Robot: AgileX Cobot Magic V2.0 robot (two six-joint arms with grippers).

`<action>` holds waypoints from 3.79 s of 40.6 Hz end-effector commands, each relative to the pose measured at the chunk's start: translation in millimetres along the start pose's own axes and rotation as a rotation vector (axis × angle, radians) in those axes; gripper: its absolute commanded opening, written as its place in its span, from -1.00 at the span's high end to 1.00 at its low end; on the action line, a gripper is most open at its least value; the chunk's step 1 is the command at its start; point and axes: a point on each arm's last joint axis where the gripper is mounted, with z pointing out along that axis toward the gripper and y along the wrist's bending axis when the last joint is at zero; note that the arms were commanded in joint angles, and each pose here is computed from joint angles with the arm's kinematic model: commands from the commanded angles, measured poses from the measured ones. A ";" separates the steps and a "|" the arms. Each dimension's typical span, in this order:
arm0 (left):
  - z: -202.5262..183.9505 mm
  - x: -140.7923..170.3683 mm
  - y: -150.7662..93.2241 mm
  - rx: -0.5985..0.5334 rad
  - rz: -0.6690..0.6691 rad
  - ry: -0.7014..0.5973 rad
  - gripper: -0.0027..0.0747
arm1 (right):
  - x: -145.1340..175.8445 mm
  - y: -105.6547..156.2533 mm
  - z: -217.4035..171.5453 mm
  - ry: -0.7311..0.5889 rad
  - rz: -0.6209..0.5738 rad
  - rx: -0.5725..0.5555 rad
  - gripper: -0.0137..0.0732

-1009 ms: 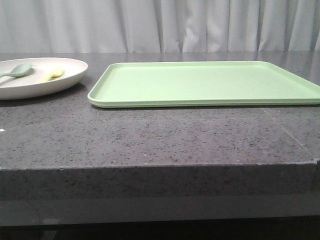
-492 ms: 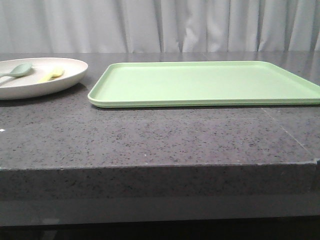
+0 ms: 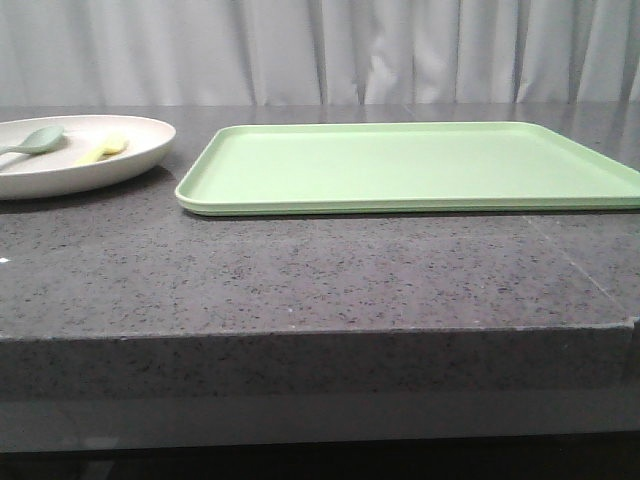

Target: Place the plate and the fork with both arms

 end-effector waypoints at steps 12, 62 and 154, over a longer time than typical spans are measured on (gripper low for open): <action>-1.0 -66.9 -1.8 0.004 -0.114 -0.243 0.98 | -102.7 10.9 -30.1 -0.314 -0.024 -0.027 0.84; 105.9 -153.4 -6.6 -0.032 0.046 0.274 -0.30 | -206.1 22.8 34.5 0.055 -0.026 -0.005 -0.38; 355.3 -10.7 51.1 -0.213 0.051 1.198 -0.72 | -208.3 22.9 34.6 0.032 -0.026 -0.007 -0.54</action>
